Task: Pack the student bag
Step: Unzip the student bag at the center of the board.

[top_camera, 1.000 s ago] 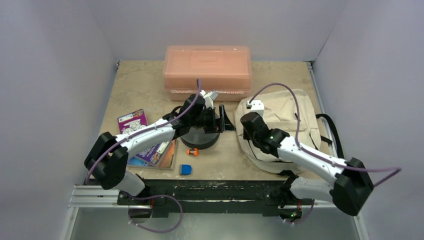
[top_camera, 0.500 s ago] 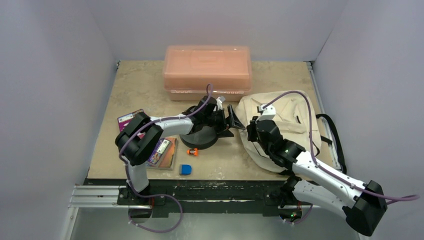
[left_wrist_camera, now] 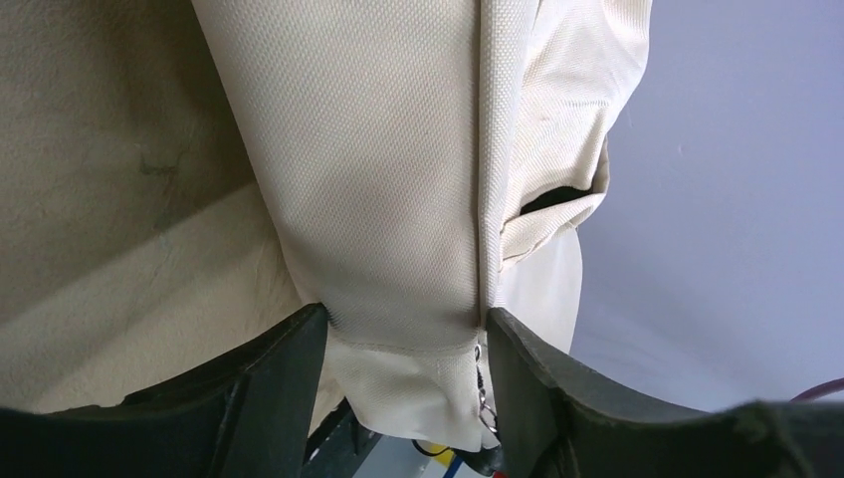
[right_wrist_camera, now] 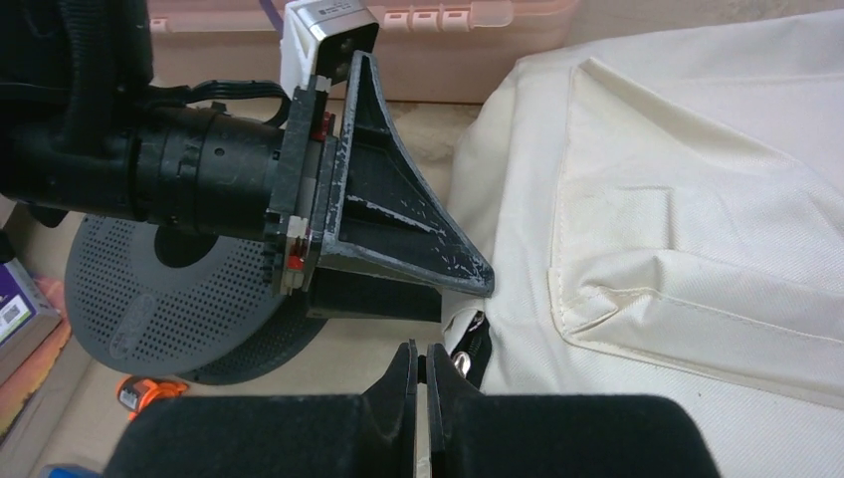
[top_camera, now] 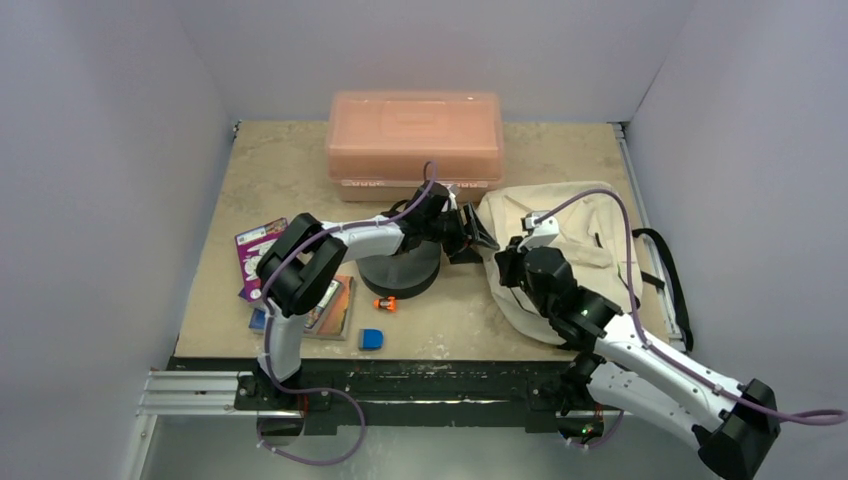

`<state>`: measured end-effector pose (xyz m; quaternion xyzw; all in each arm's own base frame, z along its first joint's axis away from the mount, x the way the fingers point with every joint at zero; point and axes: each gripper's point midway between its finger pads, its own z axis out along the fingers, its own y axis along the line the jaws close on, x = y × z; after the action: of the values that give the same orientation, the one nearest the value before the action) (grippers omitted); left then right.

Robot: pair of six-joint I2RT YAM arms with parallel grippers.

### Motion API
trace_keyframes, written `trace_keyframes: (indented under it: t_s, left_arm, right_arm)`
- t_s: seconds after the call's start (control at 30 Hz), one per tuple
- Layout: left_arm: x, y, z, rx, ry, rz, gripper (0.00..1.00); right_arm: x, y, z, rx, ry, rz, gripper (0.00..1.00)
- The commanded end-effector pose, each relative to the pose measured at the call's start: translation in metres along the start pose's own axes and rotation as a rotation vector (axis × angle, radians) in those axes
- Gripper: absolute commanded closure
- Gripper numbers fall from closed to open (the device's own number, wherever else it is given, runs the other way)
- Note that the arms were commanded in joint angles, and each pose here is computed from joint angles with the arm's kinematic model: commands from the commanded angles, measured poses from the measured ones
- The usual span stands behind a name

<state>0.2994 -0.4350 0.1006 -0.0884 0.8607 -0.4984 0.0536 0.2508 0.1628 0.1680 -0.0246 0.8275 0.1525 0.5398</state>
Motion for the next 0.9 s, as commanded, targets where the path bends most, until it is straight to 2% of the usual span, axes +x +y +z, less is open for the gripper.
trace_keyframes:
  t_s: [0.0,0.13,0.23,0.27,0.43,0.53,0.67,0.77,0.87]
  left_arm:
    - [-0.012,-0.012,0.005,0.016,-0.044,0.027,0.49]
    - [-0.02,-0.015,0.004,0.017,-0.07,0.056,0.7]
    - [-0.028,-0.014,-0.002,0.007,-0.094,0.068,0.97]
    - [-0.032,-0.013,-0.004,0.0,-0.104,0.069,1.0]
    - [-0.048,-0.01,-0.02,0.029,-0.133,0.065,1.0]
    - [-0.051,-0.013,-0.024,0.064,-0.108,0.052,1.0]
    - [-0.051,-0.015,-0.03,0.11,-0.095,0.027,1.0]
    - [-0.053,-0.018,-0.037,0.126,-0.096,0.032,1.0]
    - [-0.053,-0.021,-0.044,0.135,-0.099,0.06,1.0]
  right_arm:
    - [-0.036,0.023,-0.014,-0.127,-0.126,0.049,1.0]
    - [-0.046,0.026,-0.025,-0.165,-0.153,0.056,1.0]
    - [-0.046,0.017,-0.032,-0.126,-0.143,0.083,1.0]
    - [-0.047,0.013,-0.036,-0.111,-0.144,0.099,1.0]
    - [-0.066,0.004,-0.073,-0.147,-0.215,0.19,1.0]
    - [-0.081,-0.005,-0.105,-0.185,-0.29,0.259,1.0]
    - [-0.089,-0.017,-0.134,-0.192,-0.315,0.357,1.0]
    - [-0.098,-0.04,-0.154,-0.128,-0.364,0.456,1.0]
    - [-0.11,-0.074,-0.179,-0.035,-0.469,0.642,1.0]
